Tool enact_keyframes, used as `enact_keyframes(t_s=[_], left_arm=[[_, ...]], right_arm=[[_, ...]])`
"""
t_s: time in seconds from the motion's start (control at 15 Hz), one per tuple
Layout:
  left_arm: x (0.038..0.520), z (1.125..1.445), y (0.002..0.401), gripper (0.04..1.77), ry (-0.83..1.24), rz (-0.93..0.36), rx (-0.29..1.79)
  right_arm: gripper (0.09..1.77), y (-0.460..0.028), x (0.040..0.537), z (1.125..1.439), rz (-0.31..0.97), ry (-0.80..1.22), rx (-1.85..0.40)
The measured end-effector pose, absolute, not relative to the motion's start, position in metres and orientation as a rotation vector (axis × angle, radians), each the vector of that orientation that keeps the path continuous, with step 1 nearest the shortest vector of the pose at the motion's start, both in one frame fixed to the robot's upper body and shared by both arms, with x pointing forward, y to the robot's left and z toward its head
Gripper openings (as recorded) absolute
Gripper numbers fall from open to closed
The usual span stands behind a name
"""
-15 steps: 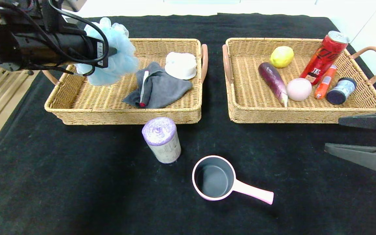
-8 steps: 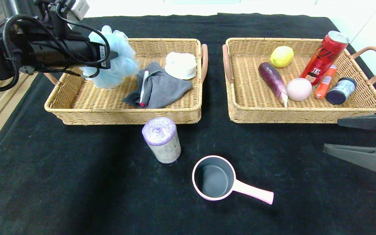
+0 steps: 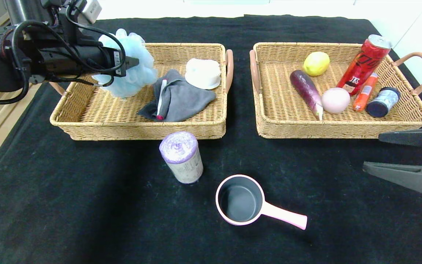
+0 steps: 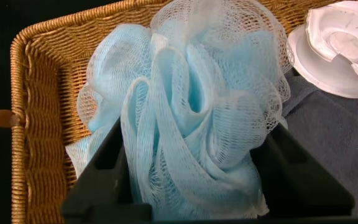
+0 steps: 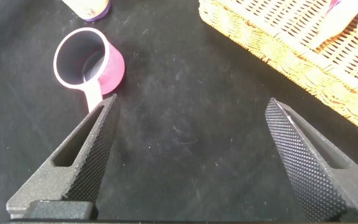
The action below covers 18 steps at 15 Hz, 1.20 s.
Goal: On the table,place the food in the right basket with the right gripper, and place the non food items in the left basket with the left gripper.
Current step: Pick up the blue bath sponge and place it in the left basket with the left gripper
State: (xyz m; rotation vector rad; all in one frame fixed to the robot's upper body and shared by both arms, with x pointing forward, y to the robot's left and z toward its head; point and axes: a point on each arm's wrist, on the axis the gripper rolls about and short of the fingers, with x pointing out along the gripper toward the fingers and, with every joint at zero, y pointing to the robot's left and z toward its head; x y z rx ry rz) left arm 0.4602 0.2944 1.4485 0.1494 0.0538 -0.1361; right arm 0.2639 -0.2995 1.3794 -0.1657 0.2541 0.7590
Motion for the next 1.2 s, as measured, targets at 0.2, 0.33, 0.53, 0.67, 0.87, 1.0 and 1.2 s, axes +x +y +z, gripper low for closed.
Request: enact_keyframes(t_s=[0.2,0.33,0.53,0.67,0.87,1.0,1.2], left_arm=[[0.460,1.448,0.294,1.33,0.060,-0.137,0.150],[0.459,1.448,0.294,1.42,0.060,-0.137,0.149],[0.459,1.448,0.295,1.51,0.063,-0.136,0.150],[0.459,1.448,0.294,1.55,0.062,-0.135,0.149],[0.456,1.448,0.293,1.61,0.072,-0.117,0.114],[0.452,1.448,0.292,1.63,0.100,-0.104,0.070],[0.439,1.451,0.284,1.66,0.141,-0.113,0.011]], right_arm=[[1.71,-0.300,0.264,1.379,0.759,0.254,-0.166],[1.71,-0.300,0.264,1.380,0.759,0.253,-0.166],[1.71,-0.300,0.263,1.380,0.759,0.252,-0.166],[1.71,-0.300,0.263,1.380,0.759,0.252,-0.167],[1.71,-0.300,0.263,1.380,0.758,0.249,-0.167],[1.71,-0.300,0.263,1.381,0.758,0.249,-0.167],[1.71,-0.300,0.263,1.380,0.758,0.250,-0.167]])
